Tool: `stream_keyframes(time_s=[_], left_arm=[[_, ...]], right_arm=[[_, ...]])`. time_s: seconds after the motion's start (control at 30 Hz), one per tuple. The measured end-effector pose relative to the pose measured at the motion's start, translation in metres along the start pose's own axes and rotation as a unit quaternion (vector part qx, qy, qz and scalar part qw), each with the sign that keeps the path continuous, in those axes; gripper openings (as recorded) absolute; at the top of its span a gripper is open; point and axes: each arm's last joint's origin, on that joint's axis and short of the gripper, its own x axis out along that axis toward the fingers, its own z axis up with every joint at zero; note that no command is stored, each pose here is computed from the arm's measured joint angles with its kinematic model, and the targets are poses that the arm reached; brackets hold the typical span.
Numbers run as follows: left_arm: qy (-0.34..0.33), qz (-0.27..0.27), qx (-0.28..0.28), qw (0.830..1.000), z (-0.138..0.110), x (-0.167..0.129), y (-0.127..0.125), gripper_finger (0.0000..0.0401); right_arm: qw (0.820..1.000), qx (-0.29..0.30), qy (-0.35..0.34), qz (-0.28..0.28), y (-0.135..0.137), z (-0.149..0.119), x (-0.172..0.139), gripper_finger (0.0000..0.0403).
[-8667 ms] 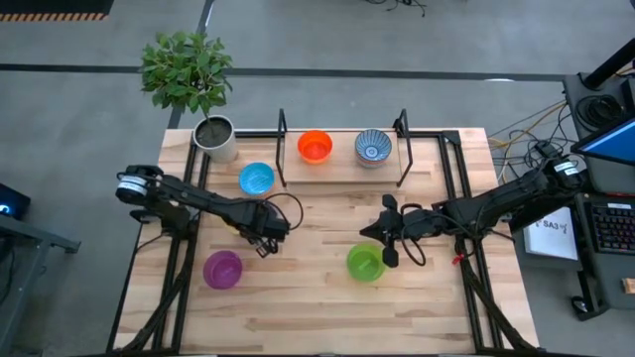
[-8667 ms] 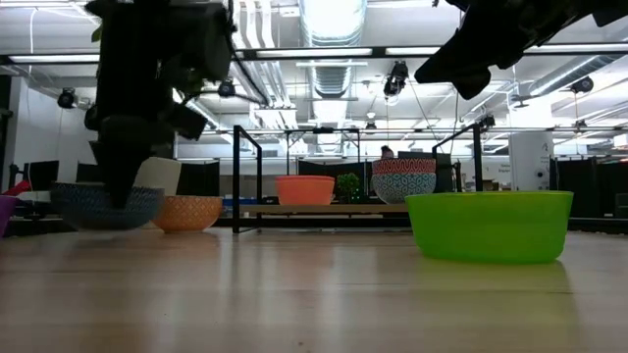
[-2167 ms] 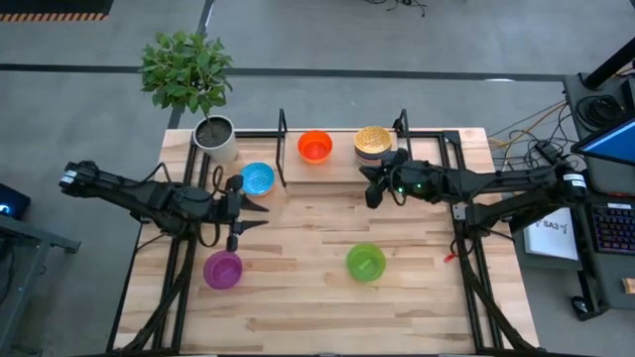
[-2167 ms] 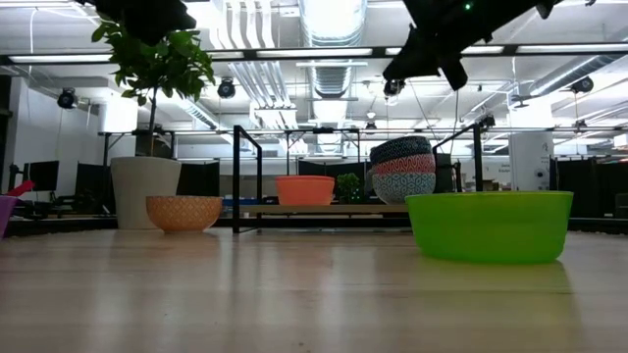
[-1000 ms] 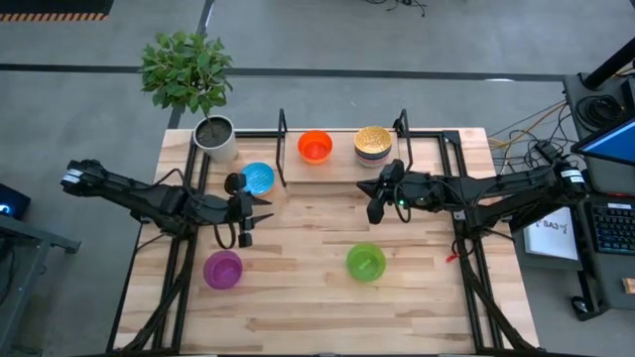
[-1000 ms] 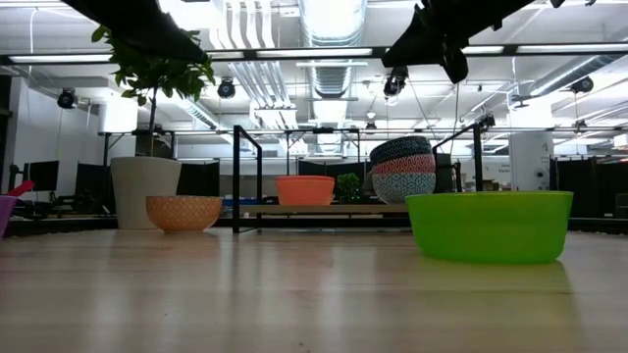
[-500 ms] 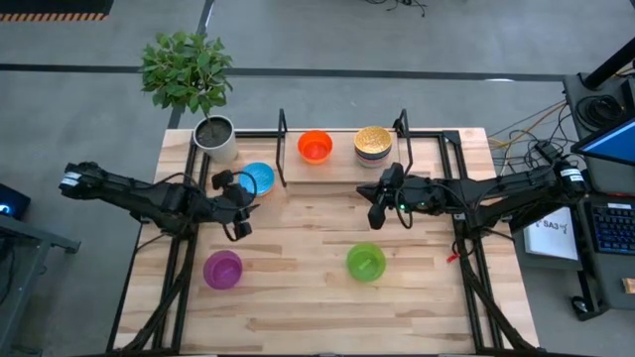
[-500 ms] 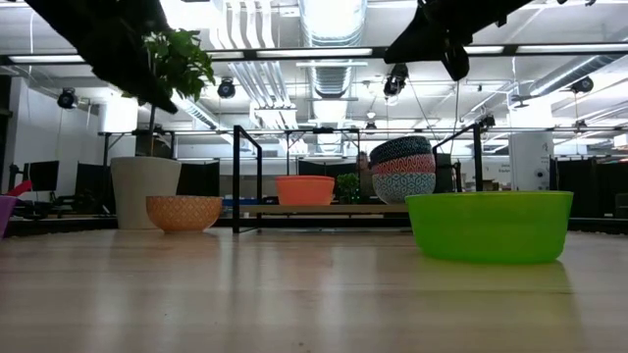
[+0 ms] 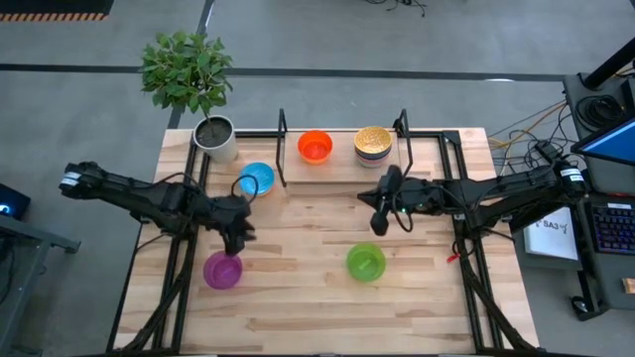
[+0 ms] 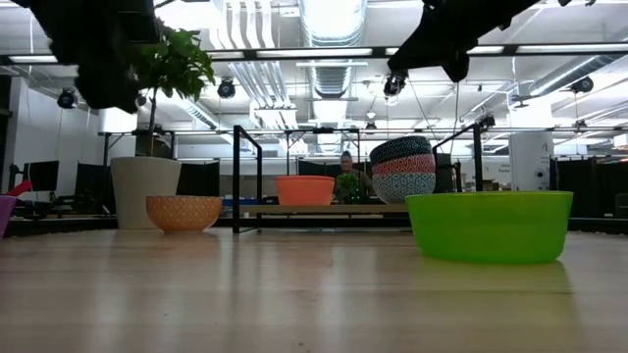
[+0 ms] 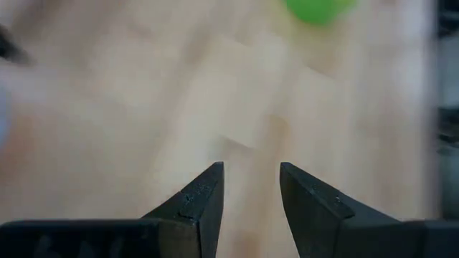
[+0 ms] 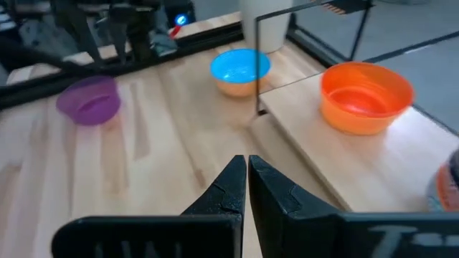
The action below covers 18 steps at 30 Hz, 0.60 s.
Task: Place and stack bowls onto a shelf
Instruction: Stack the violet bowl on top of the orange bowl on the shelf
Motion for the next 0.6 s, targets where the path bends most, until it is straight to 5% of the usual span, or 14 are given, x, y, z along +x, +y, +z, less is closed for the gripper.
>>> stream_keyframes(time_s=[0.17, 0.3, 0.6], left_arm=[[0.092, -0.102, -0.073, 0.988, -0.007, 0.003, -0.011, 0.0119], [0.169, -0.133, -0.126, 0.968, -0.014, 0.010, -0.021, 0.0119], [0.267, -0.096, -0.161, 0.945, -0.011, 0.022, -0.050, 0.0119]], right_arm=[[1.000, -0.025, 0.005, 0.012, 0.001, -0.001, 0.000, 0.0009], [0.999, -0.040, 0.008, 0.011, 0.001, -0.001, 0.001, 0.0009], [0.997, -0.078, 0.014, 0.011, 0.000, -0.003, 0.001, 0.0009]])
